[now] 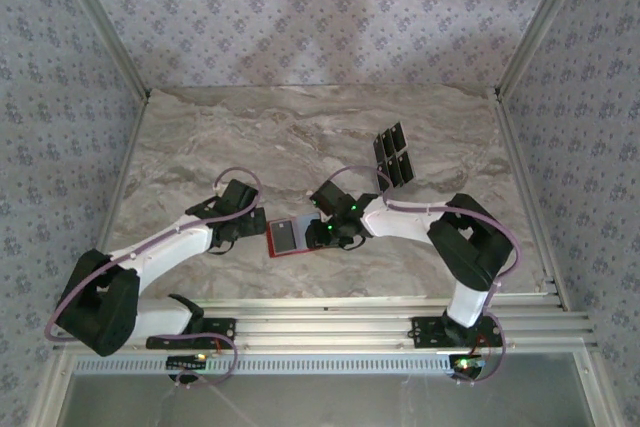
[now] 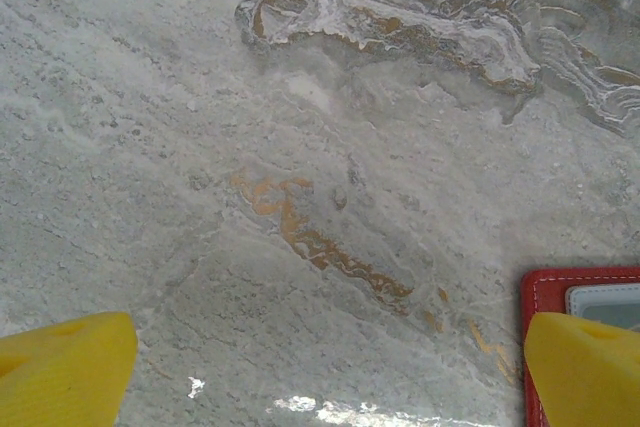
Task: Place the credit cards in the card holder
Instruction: Flip over the card slot in the card holder.
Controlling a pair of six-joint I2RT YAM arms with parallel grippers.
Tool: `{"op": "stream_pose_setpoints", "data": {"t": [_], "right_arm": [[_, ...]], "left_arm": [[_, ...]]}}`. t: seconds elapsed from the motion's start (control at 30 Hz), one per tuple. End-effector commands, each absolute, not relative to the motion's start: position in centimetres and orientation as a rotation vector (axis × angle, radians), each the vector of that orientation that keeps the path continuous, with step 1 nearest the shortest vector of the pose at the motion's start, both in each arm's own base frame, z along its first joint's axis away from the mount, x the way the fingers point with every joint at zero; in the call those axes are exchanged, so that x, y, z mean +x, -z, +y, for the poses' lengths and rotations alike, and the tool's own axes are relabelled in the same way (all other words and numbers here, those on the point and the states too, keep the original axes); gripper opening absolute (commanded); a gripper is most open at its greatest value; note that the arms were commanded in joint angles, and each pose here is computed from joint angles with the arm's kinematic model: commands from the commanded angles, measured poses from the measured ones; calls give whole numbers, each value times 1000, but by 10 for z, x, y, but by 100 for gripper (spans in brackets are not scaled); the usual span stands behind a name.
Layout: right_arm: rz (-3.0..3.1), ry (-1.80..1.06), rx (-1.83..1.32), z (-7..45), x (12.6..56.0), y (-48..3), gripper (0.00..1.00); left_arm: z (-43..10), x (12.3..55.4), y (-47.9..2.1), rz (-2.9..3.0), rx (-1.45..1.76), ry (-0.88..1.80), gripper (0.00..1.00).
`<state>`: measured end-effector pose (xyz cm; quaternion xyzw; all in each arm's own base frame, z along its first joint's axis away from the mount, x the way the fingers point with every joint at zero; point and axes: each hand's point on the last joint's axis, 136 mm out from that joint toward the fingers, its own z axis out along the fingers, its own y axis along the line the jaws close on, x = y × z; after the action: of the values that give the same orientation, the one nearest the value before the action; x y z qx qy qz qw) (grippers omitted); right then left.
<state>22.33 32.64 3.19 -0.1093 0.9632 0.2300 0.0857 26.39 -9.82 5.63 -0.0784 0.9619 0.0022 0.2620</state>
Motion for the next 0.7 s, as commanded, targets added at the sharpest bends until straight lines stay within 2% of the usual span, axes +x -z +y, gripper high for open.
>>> {"op": "stream_pose_setpoints", "data": {"t": [0.0,0.33,0.57,0.67], "right_arm": [[2878,-701,-298,331,228,-32,34],[2872,-717,-291,333,231,-32,13],[2848,-757,-295,341,234,-40,1],[2828,-788,-312,348,237,-48,0]], "left_arm": [[-101,264,-56,2605,-215,0,100],[-101,264,-56,2604,-213,1,100],[-101,264,-57,2601,-213,0,100],[-101,265,-57,2598,-214,3,100]]}}
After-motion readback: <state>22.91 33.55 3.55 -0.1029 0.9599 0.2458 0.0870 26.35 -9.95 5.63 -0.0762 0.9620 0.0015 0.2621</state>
